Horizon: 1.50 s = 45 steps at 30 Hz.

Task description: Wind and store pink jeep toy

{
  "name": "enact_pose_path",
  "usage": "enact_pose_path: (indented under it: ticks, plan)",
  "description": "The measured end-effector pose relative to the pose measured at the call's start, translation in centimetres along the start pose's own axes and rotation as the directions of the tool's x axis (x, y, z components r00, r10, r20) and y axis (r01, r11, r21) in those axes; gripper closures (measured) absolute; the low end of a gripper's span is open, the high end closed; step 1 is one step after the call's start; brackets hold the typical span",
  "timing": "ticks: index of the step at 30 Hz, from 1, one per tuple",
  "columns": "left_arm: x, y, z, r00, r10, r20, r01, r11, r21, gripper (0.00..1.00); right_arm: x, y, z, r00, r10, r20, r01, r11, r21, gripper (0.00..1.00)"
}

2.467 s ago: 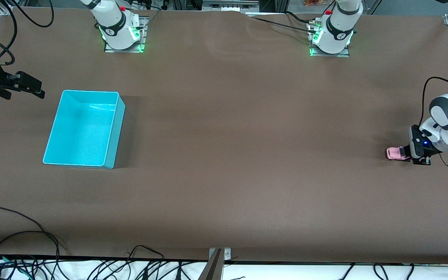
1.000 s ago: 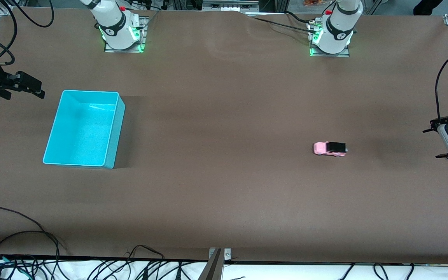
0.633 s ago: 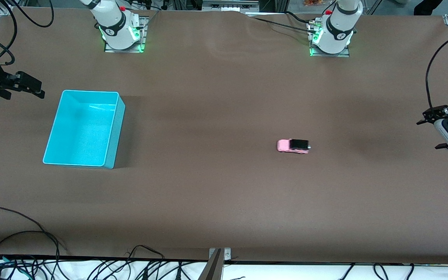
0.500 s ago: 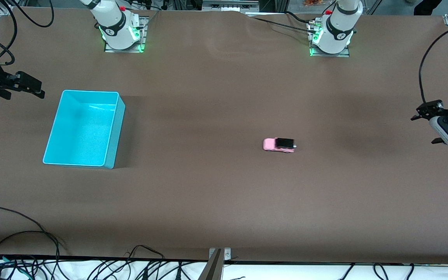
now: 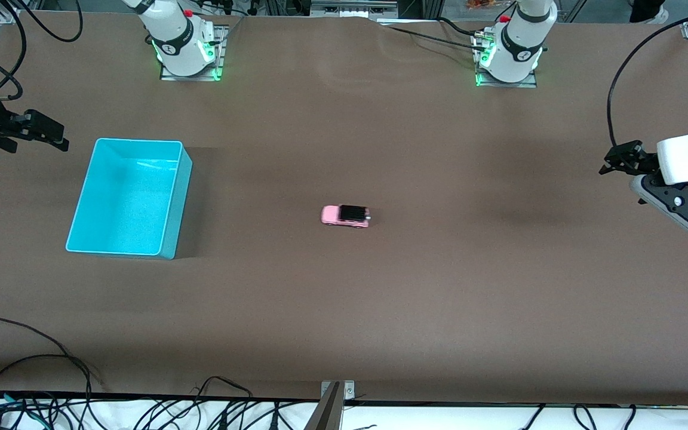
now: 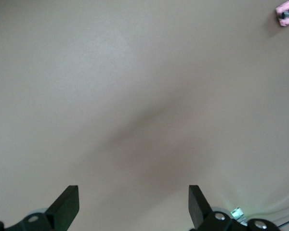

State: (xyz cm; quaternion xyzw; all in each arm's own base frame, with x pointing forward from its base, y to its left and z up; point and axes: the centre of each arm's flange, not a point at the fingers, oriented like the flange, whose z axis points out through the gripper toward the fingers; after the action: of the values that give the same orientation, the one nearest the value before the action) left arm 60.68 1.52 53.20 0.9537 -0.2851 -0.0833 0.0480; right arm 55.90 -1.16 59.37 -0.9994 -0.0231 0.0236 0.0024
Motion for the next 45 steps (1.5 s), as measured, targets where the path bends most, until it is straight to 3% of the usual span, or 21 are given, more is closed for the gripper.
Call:
enact_pose_path:
  ticks: [2,6,27,38,45]
  plan:
    - [0.2,1.3,-0.4,0.997,-0.071,0.010,0.071,0.997,-0.002,0.00,0.0,0.0,0.0,1.000,0.000,0.000,0.000,1.000,0.000,0.00]
    - [0.1,1.4,-0.4,0.995,-0.096,0.015,0.096,0.995,-0.003,0.00,0.0,0.0,0.0,1.000,0.000,0.000,0.000,1.000,0.000,0.00]
    - [-0.3,3.0,-1.2,0.989,-0.140,0.041,0.139,0.990,0.016,0.00,0.0,0.0,0.0,1.000,0.000,0.000,0.000,1.000,0.000,0.00]
    - [-0.7,4.5,-3.0,0.983,-0.174,-0.062,0.180,0.979,0.092,0.00,0.0,0.0,0.0,1.000,0.000,0.000,0.000,1.000,0.000,0.00]
    - [-1.8,5.0,-3.4,0.967,-0.242,-0.083,0.250,0.963,0.100,0.00,0.0,-0.2,0.1,1.000,-0.005,0.004,0.005,1.000,0.000,0.00]
